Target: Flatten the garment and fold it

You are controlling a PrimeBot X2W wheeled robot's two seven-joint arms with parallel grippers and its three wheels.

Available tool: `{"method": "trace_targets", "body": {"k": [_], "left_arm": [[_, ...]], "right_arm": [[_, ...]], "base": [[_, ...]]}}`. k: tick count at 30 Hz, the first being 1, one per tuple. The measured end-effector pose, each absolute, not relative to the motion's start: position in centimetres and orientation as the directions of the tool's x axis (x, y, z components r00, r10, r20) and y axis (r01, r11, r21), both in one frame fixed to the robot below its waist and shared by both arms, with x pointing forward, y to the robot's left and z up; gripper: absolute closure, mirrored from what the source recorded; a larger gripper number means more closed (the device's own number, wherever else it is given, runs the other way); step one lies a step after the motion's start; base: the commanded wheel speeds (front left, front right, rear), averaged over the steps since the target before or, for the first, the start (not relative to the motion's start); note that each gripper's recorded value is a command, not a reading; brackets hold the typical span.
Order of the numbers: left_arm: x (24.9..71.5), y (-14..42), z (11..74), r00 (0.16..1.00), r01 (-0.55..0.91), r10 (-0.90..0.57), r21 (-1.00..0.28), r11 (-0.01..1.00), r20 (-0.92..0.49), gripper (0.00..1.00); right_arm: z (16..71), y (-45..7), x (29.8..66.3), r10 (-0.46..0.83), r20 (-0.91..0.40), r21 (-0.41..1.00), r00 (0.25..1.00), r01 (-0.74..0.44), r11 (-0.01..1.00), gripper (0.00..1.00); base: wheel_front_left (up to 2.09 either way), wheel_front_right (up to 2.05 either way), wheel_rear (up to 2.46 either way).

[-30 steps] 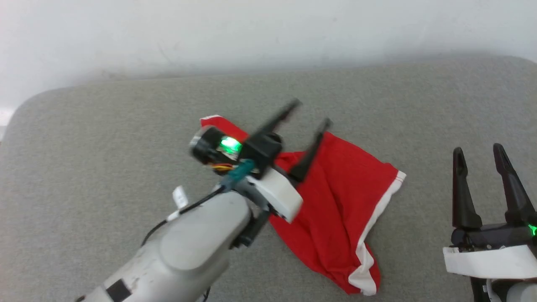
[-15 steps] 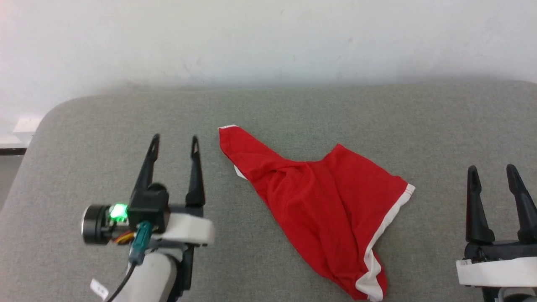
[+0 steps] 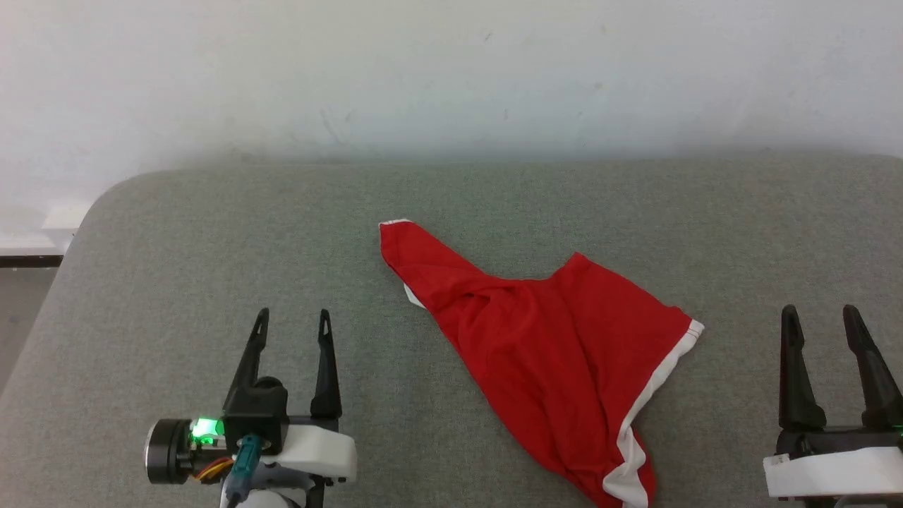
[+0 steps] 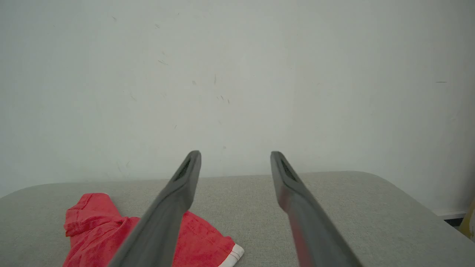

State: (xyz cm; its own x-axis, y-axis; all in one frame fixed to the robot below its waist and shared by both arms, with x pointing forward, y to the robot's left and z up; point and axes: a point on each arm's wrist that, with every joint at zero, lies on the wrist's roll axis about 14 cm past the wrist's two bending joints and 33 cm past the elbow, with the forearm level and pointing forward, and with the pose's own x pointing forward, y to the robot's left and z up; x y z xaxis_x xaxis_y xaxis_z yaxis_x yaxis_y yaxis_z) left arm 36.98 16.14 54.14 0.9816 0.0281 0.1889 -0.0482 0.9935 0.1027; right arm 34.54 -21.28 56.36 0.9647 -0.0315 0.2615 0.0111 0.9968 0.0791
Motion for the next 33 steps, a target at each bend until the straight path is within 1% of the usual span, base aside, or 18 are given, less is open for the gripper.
{"method": "trace_targets", "body": {"k": [5,8,14,17,20,23,27,29,33], "left_arm": [[37.2,16.0,53.9,0.984,-0.029,0.01,0.101,0.994,0.18,0.0],[38.3,15.7,54.9,0.978,0.0,-0.021,0.102,0.995,0.206,0.0],[43.2,13.8,60.1,0.934,0.12,-0.161,0.143,0.982,0.32,0.0],[46.0,12.1,61.2,0.917,0.211,-0.26,0.183,0.96,0.304,0.0],[48.8,9.3,61.7,0.904,0.325,-0.37,0.218,0.92,0.212,0.0],[51.0,6.2,62.1,0.883,0.411,-0.449,0.238,0.88,0.135,0.0],[52.8,1.8,60.5,0.844,0.52,-0.536,0.265,0.812,-0.013,0.0],[52.9,-1.0,58.9,0.8,0.593,-0.592,0.282,0.754,-0.099,0.0],[52.1,-5.5,54.7,0.688,0.724,-0.657,0.234,0.649,-0.308,0.0]], "right_arm": [[56.3,-21.3,34.5,-0.031,0.258,0.079,0.966,0.011,0.997,0.0],[56.1,-21.3,34.6,-0.03,0.253,0.077,0.967,0.011,0.997,0.0],[56.1,-21.1,35.5,-0.025,0.253,0.073,0.967,0.007,0.997,0.0],[56.1,-21.4,35.8,-0.033,0.251,0.069,0.967,0.016,0.998,0.0],[55.8,-21.6,36.0,-0.041,0.245,0.068,0.969,0.025,0.997,0.0],[55.6,-22.1,36.2,-0.056,0.238,0.066,0.97,0.041,0.997,0.0],[55.3,-22.6,36.7,-0.073,0.229,0.062,0.971,0.06,0.996,0.0],[55.2,-22.9,36.8,-0.082,0.224,0.06,0.971,0.071,0.996,0.0],[54.9,-23.7,37.2,-0.105,0.215,0.057,0.971,0.095,0.994,0.0]], "base": [[0.0,0.0,0.0],[0.0,0.0,0.0],[0.0,0.0,0.0],[0.0,0.0,0.0],[0.0,0.0,0.0],[0.0,0.0,0.0],[0.0,0.0,0.0],[0.0,0.0,0.0],[0.0,0.0,0.0]]}}
